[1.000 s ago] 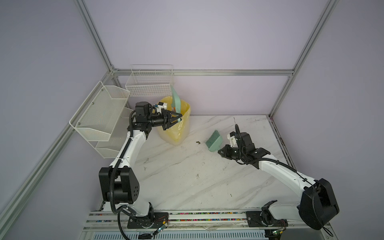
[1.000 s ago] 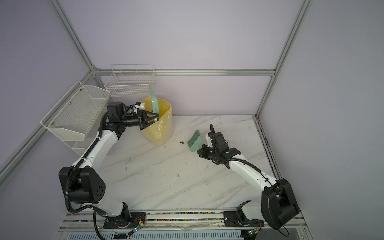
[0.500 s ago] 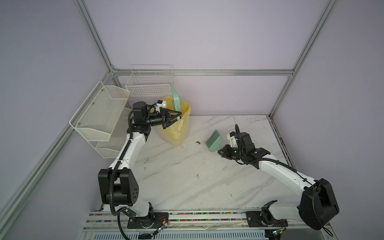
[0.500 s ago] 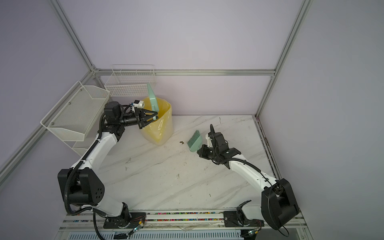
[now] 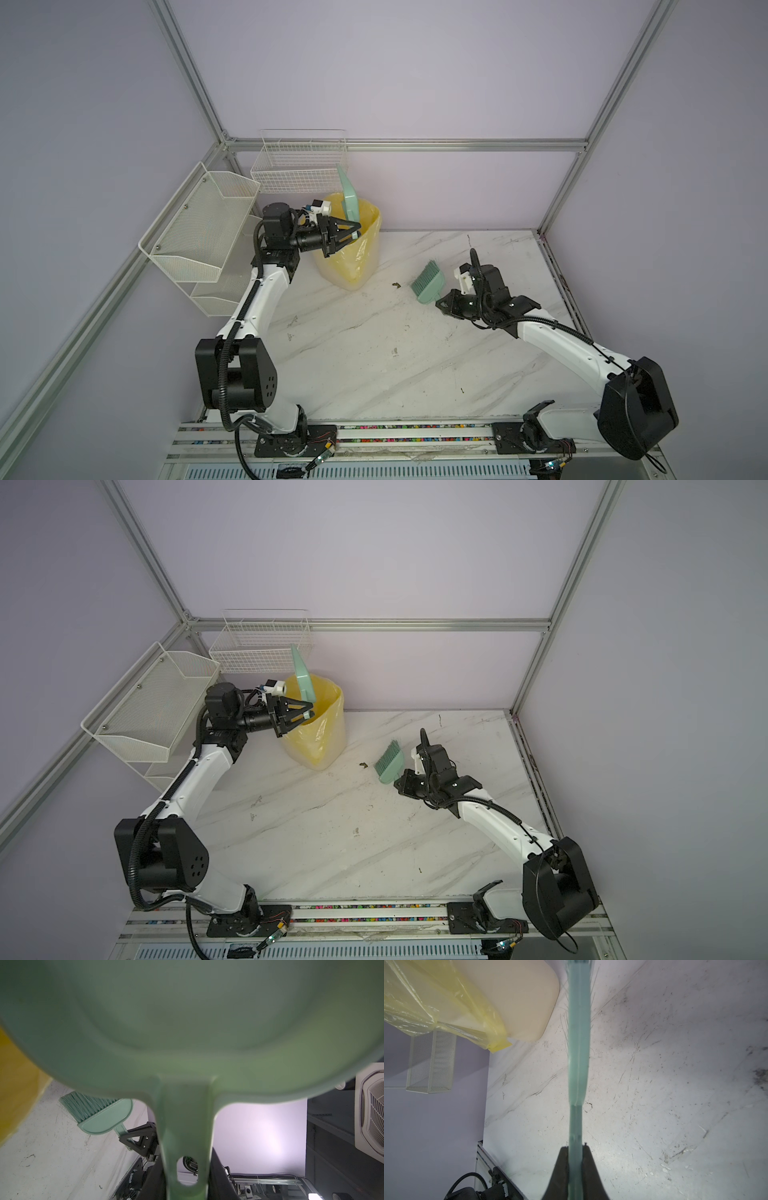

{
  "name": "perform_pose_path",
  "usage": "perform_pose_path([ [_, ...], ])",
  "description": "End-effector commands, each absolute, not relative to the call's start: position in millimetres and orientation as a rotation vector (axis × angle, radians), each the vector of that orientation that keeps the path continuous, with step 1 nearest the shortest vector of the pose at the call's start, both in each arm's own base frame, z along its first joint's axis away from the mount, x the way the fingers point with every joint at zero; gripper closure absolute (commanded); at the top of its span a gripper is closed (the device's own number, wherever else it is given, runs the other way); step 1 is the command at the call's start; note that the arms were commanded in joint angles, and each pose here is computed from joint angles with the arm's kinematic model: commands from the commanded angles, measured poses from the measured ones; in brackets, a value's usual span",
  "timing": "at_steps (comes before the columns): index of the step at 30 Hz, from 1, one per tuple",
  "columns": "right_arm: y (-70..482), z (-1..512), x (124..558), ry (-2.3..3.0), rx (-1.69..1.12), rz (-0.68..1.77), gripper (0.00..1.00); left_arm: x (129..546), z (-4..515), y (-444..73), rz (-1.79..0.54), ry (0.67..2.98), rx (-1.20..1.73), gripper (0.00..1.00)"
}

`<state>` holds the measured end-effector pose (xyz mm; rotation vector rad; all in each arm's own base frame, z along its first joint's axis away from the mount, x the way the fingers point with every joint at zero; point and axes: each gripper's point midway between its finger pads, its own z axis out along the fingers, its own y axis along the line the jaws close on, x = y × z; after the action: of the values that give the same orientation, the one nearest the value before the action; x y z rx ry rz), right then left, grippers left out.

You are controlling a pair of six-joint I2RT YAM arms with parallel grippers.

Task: Sweep away the paper scraps from the table
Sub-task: 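Tip the dustpan over the bin with the left gripper to empty scraps, then bring the empty dustpan down beside the bin with the left gripper while right brush approaches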

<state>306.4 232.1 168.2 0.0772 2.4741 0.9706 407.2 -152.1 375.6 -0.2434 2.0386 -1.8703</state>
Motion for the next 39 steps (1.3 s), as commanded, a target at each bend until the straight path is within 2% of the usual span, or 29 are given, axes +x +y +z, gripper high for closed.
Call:
perform_pose_path([
  [1,235.9,186.7,314.3,2.417,0.080,1.011,1.00,390.2,389.2,-150.4,-1.863,1.999,-0.158,1.00],
  [8,237.3,187.4,314.5,2.416,0.081,1.021,1.00,383.6,390.6,-150.1,-1.838,2.007,-0.151,1.00],
  [21,224.4,206.5,325.7,2.369,0.125,1.008,1.00,363.9,391.8,-153.4,-1.574,2.117,-0.131,1.00],
  [28,196.4,224.6,337.8,2.307,0.193,1.032,1.00,345.9,383.1,-193.7,-1.333,2.278,0.019,1.00],
  [39,147.2,275.1,346.5,2.131,0.303,1.006,1.00,325.8,320.1,-273.2,-0.927,2.569,0.331,1.00],
])
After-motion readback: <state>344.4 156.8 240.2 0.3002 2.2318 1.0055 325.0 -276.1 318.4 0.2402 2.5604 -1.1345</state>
